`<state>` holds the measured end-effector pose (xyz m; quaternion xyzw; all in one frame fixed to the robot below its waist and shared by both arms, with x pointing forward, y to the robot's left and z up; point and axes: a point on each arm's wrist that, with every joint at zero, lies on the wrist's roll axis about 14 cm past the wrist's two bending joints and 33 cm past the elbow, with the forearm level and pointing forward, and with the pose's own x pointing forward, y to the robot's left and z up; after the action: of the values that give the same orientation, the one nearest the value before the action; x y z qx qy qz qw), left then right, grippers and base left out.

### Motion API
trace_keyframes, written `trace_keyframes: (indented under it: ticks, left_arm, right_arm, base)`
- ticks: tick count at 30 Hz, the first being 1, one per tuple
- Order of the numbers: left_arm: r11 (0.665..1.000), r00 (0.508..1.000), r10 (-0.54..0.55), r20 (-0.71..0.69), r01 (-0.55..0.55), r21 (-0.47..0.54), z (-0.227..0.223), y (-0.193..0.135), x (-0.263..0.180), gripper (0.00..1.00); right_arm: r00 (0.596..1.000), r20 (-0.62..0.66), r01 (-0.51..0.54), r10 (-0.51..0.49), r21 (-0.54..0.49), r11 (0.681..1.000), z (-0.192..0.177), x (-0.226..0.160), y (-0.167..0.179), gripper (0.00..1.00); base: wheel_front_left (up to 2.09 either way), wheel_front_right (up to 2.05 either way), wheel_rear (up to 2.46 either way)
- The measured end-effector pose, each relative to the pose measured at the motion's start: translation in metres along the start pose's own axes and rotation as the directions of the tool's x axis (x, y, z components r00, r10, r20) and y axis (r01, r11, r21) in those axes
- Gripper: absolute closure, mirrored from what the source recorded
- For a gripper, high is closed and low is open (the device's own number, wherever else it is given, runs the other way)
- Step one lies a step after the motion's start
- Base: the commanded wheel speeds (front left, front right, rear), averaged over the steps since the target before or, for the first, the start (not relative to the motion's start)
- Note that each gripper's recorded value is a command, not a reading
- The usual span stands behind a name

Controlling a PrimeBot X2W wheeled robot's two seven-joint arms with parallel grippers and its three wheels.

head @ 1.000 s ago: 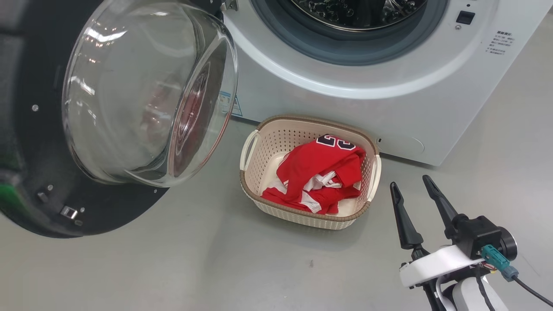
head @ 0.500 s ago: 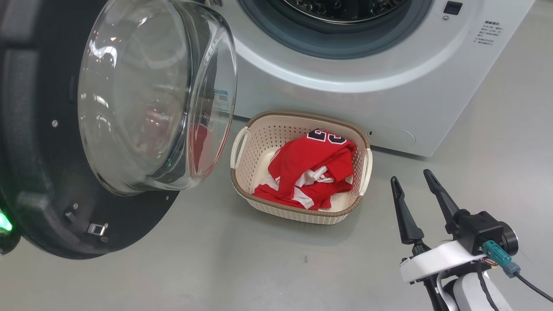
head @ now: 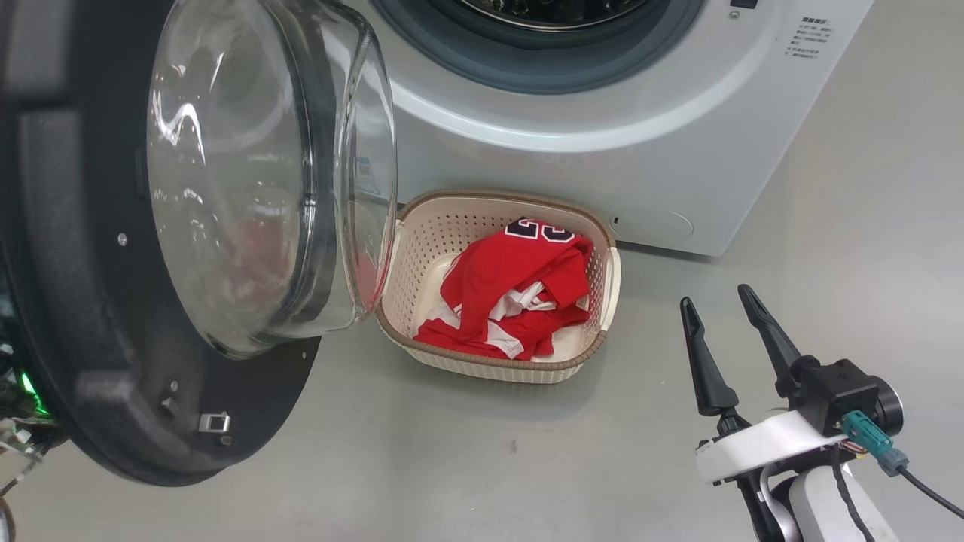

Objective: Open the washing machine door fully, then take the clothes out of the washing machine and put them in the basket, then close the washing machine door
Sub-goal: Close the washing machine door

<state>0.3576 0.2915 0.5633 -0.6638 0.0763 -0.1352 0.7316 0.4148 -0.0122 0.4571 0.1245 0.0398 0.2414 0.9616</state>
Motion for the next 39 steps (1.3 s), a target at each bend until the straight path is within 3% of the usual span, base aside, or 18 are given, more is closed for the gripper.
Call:
trace_keyframes:
  ticks: [17, 39]
  left_arm:
    - [0.997, 0.969, -0.070, -0.237, 0.064, -0.036, -0.059, -0.002, 0.043, 1.00]
    - [0.988, 0.850, -0.148, -0.505, 0.105, -0.113, -0.137, 0.007, 0.110, 1.00]
  right_arm:
    - [0.995, 0.033, 0.091, -0.091, 0.003, 0.996, 0.010, -0.007, -0.028, 0.00]
    - [0.956, 0.089, 0.280, -0.279, -0.004, 0.960, 0.033, -0.039, -0.086, 0.00]
  base:
    - [0.00, 0.00, 0.00]
    - [0.00, 0.00, 0.00]
